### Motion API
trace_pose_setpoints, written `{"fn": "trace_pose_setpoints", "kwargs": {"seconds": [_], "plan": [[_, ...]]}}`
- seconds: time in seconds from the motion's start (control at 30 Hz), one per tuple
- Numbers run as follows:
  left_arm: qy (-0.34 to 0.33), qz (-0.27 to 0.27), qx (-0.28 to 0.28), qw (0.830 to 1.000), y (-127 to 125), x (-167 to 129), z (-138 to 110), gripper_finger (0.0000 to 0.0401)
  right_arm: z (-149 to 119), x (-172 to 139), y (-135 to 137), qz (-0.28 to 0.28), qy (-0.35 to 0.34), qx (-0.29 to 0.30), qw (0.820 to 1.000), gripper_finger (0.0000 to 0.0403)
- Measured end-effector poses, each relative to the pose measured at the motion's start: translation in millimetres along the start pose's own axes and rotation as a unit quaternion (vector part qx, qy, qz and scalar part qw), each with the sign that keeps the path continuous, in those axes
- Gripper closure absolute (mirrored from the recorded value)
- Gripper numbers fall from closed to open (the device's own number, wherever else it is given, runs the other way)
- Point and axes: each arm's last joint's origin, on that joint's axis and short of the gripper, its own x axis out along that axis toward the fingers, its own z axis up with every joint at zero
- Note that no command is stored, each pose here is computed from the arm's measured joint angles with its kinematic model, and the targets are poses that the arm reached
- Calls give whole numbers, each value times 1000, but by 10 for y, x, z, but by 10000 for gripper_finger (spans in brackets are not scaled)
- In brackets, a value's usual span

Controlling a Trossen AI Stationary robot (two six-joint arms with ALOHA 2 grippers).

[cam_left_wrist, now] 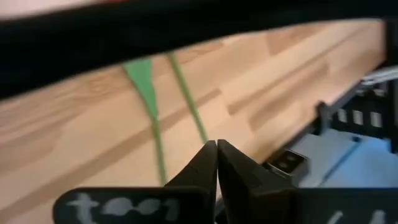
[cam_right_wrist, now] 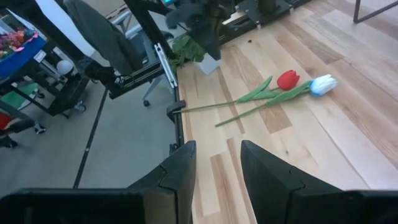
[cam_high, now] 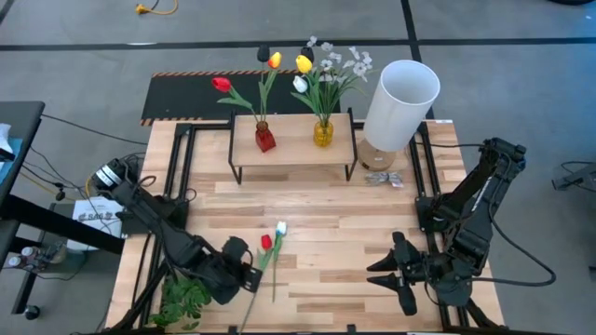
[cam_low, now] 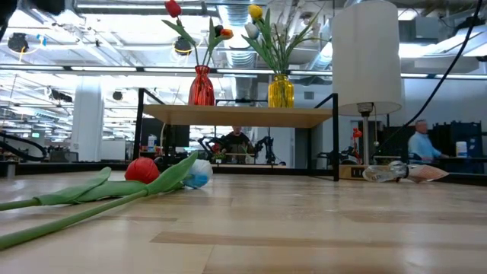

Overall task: Pick and place flowers into a vace then onto a shelf
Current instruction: Put the red tulip into the red flower vase

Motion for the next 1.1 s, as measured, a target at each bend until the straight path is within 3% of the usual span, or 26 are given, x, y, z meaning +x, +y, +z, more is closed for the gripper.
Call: {"fn": "trace_pose_setpoints", "kwargs": {"seconds": [0.27, 0.43, 0.93, 1.1], "plan": [[41, 67, 23, 997, -48, 365, -109, 401, -5, 0, -9, -4, 2, -5, 1000, 285], [22, 110, 40, 993, -121, 459, -134, 401, -12, 3, -25, -11, 5, -8, 1000, 285], [1, 141, 31, 990, -90, 690, -84, 401, -25, 12, -67, -27, 12, -23, 999, 285], [19, 136, 78, 987, -116, 737, -40, 401, -24, 14, -71, -29, 11, -24, 999, 285]]}}
